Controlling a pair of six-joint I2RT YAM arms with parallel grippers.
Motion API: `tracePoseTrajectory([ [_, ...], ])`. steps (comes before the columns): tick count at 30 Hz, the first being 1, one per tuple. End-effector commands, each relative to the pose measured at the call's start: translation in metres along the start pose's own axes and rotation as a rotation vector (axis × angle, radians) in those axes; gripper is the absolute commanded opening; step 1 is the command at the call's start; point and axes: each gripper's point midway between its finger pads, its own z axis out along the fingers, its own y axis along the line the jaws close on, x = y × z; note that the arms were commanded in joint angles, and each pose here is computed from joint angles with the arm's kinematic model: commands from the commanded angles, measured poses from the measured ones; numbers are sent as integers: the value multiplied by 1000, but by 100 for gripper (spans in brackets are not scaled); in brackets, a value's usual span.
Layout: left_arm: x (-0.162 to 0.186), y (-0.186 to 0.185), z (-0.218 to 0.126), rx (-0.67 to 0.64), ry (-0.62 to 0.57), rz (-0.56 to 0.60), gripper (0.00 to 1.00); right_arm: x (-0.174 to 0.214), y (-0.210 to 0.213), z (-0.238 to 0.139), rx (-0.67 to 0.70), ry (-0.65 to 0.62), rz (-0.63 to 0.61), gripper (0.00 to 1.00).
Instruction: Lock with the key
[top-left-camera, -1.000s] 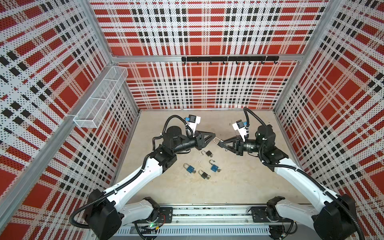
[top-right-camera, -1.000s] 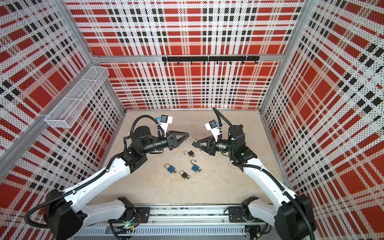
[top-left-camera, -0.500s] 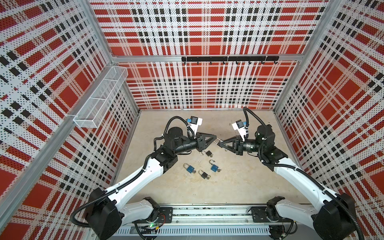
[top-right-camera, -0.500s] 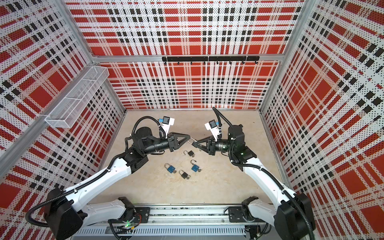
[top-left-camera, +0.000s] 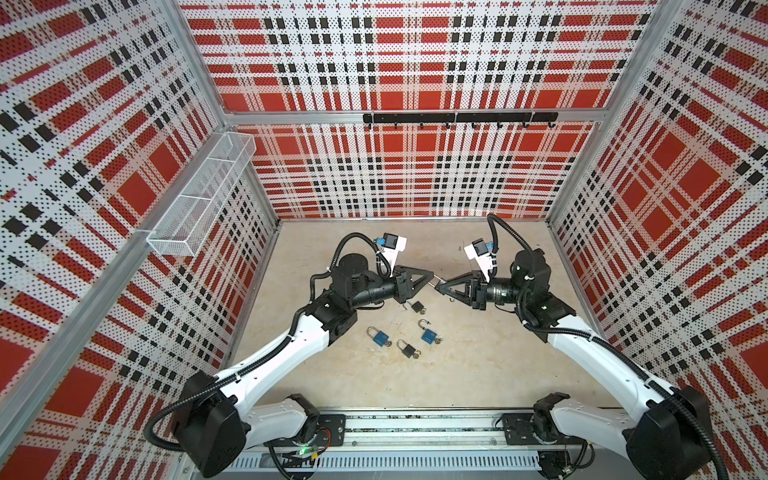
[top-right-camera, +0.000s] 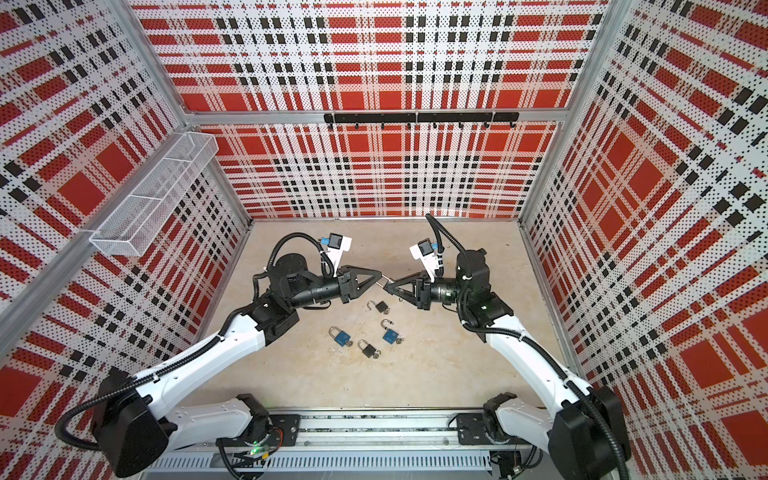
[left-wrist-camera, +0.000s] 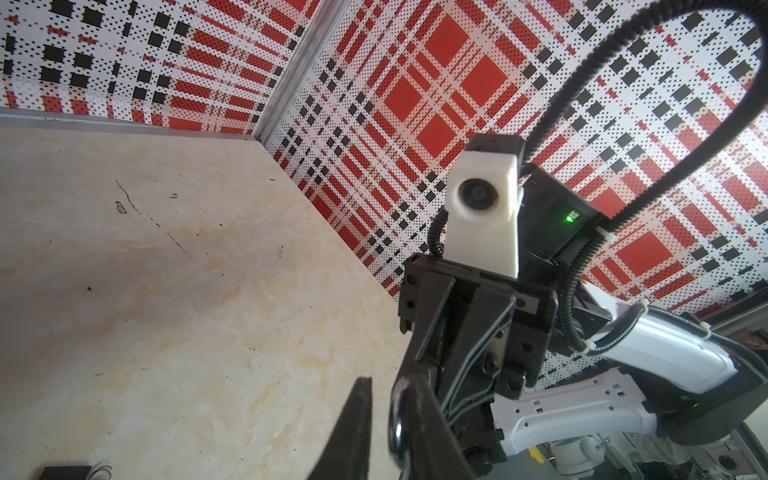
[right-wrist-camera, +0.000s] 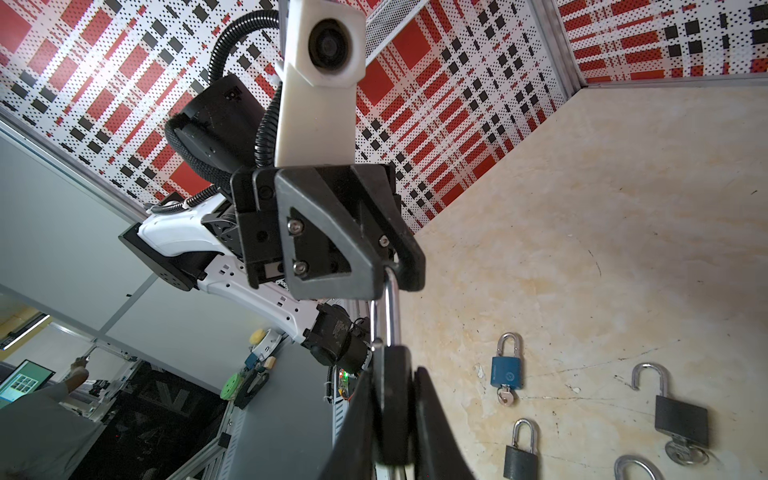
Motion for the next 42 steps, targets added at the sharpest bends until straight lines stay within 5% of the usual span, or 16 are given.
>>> tracePoseTrajectory([
  [1,1,-5,3,30,1,3,18,-14,9,0,-38,-30,-65,0],
  [10,3,-4,4,31,8,1,0,-16,15,0,-71,-36,-57,0],
  [27,9,17,11,-27,4,15,0,-21,50,-8,-241,-56,-3,0],
  [42,24,17,20,-17,24,-7,0,-25,55,-11,-258,-96,-5,0],
])
